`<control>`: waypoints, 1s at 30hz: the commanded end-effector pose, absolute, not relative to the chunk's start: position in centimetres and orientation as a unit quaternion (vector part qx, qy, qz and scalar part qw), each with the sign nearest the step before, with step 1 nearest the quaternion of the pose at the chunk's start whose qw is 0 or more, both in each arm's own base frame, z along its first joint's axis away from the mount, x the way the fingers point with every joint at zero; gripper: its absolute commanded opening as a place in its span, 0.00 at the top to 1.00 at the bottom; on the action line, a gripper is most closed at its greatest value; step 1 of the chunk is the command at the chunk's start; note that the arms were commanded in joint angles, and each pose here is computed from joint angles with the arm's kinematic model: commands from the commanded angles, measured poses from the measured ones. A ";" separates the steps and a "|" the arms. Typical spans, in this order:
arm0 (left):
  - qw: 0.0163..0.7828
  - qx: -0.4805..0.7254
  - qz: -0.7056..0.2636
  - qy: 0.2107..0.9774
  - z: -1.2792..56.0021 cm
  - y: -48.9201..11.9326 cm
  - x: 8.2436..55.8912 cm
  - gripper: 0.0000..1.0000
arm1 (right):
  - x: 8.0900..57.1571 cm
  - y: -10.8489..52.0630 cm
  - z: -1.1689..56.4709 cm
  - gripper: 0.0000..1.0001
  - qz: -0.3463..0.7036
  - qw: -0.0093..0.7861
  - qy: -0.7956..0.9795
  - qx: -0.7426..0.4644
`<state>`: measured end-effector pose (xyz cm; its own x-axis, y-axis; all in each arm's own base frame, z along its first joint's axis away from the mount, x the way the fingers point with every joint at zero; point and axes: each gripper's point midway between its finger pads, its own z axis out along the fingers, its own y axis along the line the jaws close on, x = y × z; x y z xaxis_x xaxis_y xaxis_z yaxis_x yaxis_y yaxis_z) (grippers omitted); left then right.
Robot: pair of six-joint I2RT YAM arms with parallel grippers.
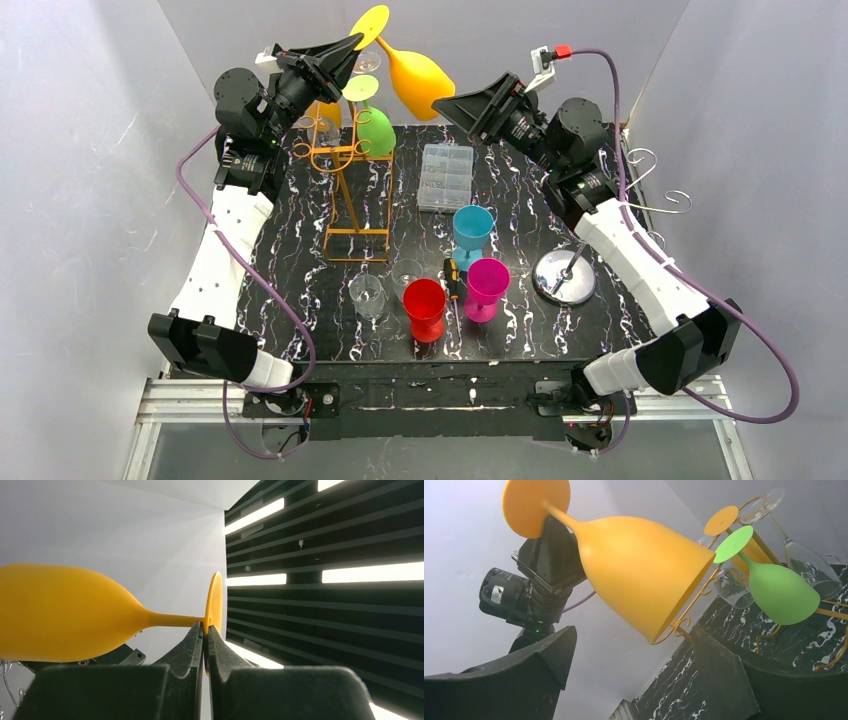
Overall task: Take the wine glass off the wine glass rack
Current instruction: Place the wine glass at the center of the board.
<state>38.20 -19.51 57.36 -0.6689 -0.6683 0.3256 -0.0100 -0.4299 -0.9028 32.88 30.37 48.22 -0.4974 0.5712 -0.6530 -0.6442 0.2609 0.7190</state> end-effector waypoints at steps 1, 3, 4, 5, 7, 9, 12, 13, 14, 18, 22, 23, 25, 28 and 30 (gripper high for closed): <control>0.218 -0.326 -0.788 0.475 59.0 -19.5 36.9 1.00 | 32.1 30.1 51.4 0.08 0.632 0.531 0.563 -0.052; 0.212 -0.327 -0.794 0.467 59.1 -19.6 37.0 1.00 | 31.8 30.5 51.9 0.12 0.656 0.522 0.542 -0.059; 0.209 -0.327 -0.798 0.462 59.1 -19.6 37.1 1.00 | 31.6 30.7 52.2 0.14 0.668 0.518 0.531 -0.060; 0.206 -0.326 -0.801 0.457 59.2 -19.7 37.1 1.00 | 31.5 30.7 52.5 0.17 0.679 0.516 0.519 -0.061; 0.201 -0.328 -0.805 0.452 59.0 -19.7 37.2 1.00 | 31.3 30.7 53.0 0.22 0.697 0.511 0.501 -0.058; 0.199 -0.328 -0.808 0.447 59.1 -19.7 37.2 1.00 | 31.1 30.6 53.4 0.27 0.710 0.508 0.484 -0.053; 0.196 -0.330 -0.813 0.438 59.2 -19.5 37.1 1.00 | 30.8 30.1 54.0 0.37 0.721 0.514 0.462 -0.046; 0.196 -0.330 -0.815 0.434 59.3 -19.4 37.1 1.00 | 30.8 29.9 54.1 0.39 0.723 0.515 0.458 -0.042; 0.195 -0.332 -0.816 0.431 59.2 -19.3 37.1 1.00 | 30.8 29.8 54.2 0.42 0.724 0.518 0.453 -0.038; 0.193 -0.330 -0.818 0.430 58.9 -19.5 37.2 1.00 | 30.7 29.1 54.7 0.62 0.727 0.527 0.440 -0.026; 0.204 -0.320 -0.815 0.437 58.6 -19.7 37.0 0.91 | 30.7 28.7 55.4 0.84 0.725 0.535 0.433 -0.017; 0.214 -0.315 -0.813 0.441 58.4 -19.7 36.8 0.83 | 30.6 28.6 55.5 0.89 0.724 0.536 0.434 -0.017; 0.237 -0.304 -0.806 0.450 58.1 -19.7 36.4 0.71 | 30.6 28.5 55.9 0.97 0.718 0.541 0.437 -0.016; 0.270 -0.284 -0.791 0.469 57.1 -19.7 35.4 0.48 | 30.6 28.0 55.9 0.99 0.697 0.553 0.457 -0.008; 0.282 -0.271 -0.782 0.485 56.4 -20.0 34.9 0.31 | 30.5 27.4 56.0 0.99 0.673 0.567 0.475 -0.002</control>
